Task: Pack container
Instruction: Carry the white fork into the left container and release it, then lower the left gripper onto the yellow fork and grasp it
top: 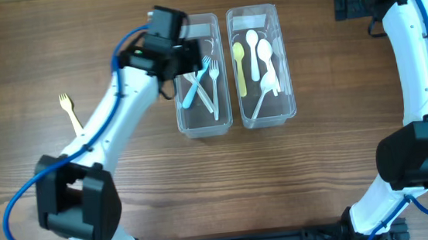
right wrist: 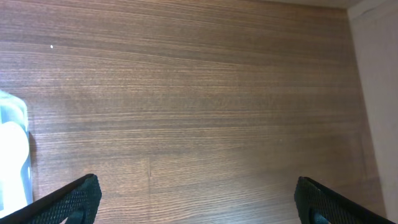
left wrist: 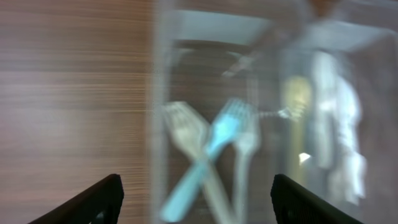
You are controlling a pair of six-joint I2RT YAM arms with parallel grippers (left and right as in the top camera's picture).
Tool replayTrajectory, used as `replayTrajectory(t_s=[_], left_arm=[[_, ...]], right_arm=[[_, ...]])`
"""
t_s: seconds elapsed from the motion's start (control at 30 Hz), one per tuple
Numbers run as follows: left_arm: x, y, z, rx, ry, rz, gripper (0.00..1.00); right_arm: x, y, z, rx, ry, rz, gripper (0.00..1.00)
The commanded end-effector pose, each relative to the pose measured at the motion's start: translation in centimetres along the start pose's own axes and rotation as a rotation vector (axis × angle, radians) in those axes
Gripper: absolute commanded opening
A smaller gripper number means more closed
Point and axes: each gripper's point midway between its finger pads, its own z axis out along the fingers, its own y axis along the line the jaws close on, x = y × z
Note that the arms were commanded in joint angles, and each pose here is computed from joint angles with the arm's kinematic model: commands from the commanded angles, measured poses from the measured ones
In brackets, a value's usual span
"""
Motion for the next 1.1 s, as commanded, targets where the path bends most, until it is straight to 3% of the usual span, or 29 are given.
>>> replayTrajectory(t_s=[0.0, 0.1, 0.43, 0.67, 0.83, 1.0, 1.07], left_arm=[[-1.8, 7.9, -2.8, -0.184, -0.035, -0.135, 0.78], [0.0, 14.2, -3.7, -0.328, 0.058, -0.223, 0.69], [2.9, 27.1, -6.3, -0.503, 0.143, -0.505, 0.71], [4.6, 30.1, -4.0, -0.513, 0.118, -0.572, 0.71], [5.9, 30.5, -1.8, -0.51, 0.097, -0.612, 0.63], [7.5, 31.1, 1.2, -0.512, 0.127, -0.613, 0.64], [7.6, 31.4, 2.4, -0.506, 0.128, -0.614, 0.69]], right_arm=[[-0.4, -0.3, -0.1, 0.017, -0.008, -0.004, 1.0], [-0.4, -0.3, -0.1, 0.017, -0.008, -0.004, 1.0], [-0.4, -0.3, -0.1, 0.017, -0.008, -0.004, 1.0], [-0.4, -0.3, -0.1, 0.017, -0.008, -0.004, 1.0], [-0.4, -0.3, -0.1, 0.017, -0.008, -0.004, 1.0], [-0.4, -0.3, -0.1, 0.017, -0.008, -0.004, 1.0], [-0.4, -0.3, -0.1, 0.017, -0.008, -0.004, 1.0]])
